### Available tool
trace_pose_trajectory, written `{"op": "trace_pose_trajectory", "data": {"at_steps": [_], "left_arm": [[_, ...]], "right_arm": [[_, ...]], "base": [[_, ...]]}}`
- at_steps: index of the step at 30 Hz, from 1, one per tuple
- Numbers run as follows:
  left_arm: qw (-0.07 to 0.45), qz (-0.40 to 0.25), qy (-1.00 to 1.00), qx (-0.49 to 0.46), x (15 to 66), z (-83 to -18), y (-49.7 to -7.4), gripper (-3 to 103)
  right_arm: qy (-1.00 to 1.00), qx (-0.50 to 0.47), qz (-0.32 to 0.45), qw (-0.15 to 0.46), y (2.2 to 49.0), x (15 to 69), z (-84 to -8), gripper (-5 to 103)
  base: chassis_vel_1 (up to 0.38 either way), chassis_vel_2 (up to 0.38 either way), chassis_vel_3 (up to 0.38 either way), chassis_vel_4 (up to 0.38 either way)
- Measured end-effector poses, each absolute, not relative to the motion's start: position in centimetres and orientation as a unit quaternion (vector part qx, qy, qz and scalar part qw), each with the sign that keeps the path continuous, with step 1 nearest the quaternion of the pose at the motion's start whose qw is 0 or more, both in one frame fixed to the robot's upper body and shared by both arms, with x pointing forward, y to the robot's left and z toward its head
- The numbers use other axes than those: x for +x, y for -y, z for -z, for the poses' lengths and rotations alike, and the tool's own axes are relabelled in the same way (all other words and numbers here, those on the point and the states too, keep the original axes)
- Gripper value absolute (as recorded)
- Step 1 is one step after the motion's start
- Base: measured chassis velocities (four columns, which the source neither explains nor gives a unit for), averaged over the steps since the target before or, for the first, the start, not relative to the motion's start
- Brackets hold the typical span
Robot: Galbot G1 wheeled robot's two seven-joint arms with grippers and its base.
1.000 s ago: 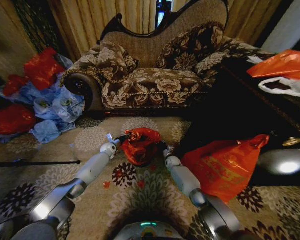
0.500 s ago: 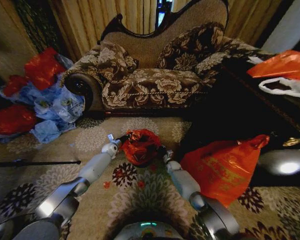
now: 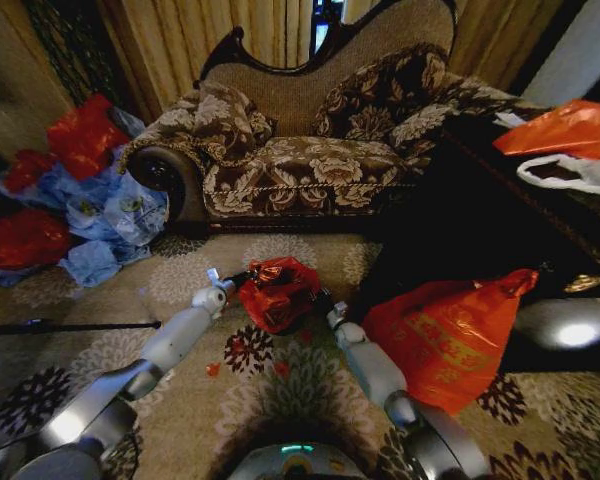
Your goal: Place a garbage bag over the trash bin.
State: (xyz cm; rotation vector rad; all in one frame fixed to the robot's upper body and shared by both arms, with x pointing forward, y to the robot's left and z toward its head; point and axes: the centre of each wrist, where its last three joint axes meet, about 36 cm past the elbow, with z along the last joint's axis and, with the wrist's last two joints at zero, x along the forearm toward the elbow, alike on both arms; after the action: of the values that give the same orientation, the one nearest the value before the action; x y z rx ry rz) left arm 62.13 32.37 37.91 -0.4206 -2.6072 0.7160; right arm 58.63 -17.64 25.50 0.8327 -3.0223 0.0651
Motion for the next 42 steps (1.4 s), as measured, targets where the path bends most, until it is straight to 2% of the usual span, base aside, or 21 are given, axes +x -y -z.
{"op": "trace_pose_trajectory", "data": {"at_steps": [4,5,7,9,12,16,22,33,35,36,38,39,40,42], "left_arm": [[0.196,-0.255,0.934,-0.153,62.8,-38.9,-32.3,30],[0.196,-0.255,0.934,-0.153,62.8,-38.9,-32.3,30],[0.195,-0.253,0.935,-0.153,63.1,-39.2,-32.3,30],[0.196,-0.252,0.935,-0.154,63.2,-39.2,-32.2,30],[0.197,-0.25,0.935,-0.157,63.4,-39.1,-31.7,30],[0.198,-0.249,0.935,-0.159,63.4,-39.1,-31.5,30],[0.197,-0.248,0.935,-0.158,63.4,-39.2,-31.6,30],[0.194,-0.243,0.938,-0.153,64.7,-39.0,-31.4,29],[0.19,-0.245,0.939,-0.151,65.1,-39.0,-31.1,24],[0.19,-0.245,0.939,-0.151,65.1,-39.0,-31.1,24],[0.187,-0.246,0.939,-0.152,65.4,-39.2,-31.1,20],[0.186,-0.245,0.939,-0.152,65.5,-39.3,-31.1,15],[0.186,-0.245,0.939,-0.152,65.5,-39.3,-31.1,15],[0.185,-0.244,0.94,-0.149,65.8,-39.2,-31.3,6]], "right_arm": [[0.957,0.284,-0.056,-0.034,19.5,58.8,-26.6,68],[0.957,0.284,-0.056,-0.034,19.5,58.8,-26.6,68],[0.952,0.296,-0.063,-0.049,20.7,58.9,-27.3,79],[0.95,0.301,-0.061,-0.053,21.1,58.9,-27.5,79],[0.943,0.325,-0.033,-0.067,21.8,58.9,-28.2,94],[0.94,0.336,0.008,-0.067,21.8,59.1,-28.7,100],[0.937,0.341,0.047,-0.058,21.4,59.2,-29.5,100],[0.944,0.321,0.058,-0.042,16.3,62.4,-29.4,100],[0.948,0.307,0.069,-0.049,15.6,63.0,-29.5,90],[0.948,0.307,0.069,-0.049,15.6,63.0,-29.5,90],[0.949,0.303,0.075,-0.054,15.6,63.4,-29.9,79],[0.949,0.301,0.079,-0.054,15.6,63.7,-30.1,74],[0.949,0.301,0.079,-0.054,15.6,63.7,-30.1,74],[0.951,0.295,0.082,-0.05,15.9,64.3,-30.3,63]], "base": [[0.0,0.0,0.0,0.0],[0.0,0.0,0.0,0.0],[0.0,0.0,0.0,0.0],[0.0,0.0,0.0,0.0],[0.0,0.0,0.0,0.0],[0.0,0.0,0.0,0.0],[0.0,0.0,0.0,0.0],[0.0,0.0,0.0,0.0],[0.0,0.0,0.0,0.0],[0.0,0.0,0.0,0.0],[0.0,0.0,0.0,0.0],[0.0,0.0,0.0,0.0],[0.0,0.0,0.0,0.0],[0.0,0.0,0.0,0.0]]}}
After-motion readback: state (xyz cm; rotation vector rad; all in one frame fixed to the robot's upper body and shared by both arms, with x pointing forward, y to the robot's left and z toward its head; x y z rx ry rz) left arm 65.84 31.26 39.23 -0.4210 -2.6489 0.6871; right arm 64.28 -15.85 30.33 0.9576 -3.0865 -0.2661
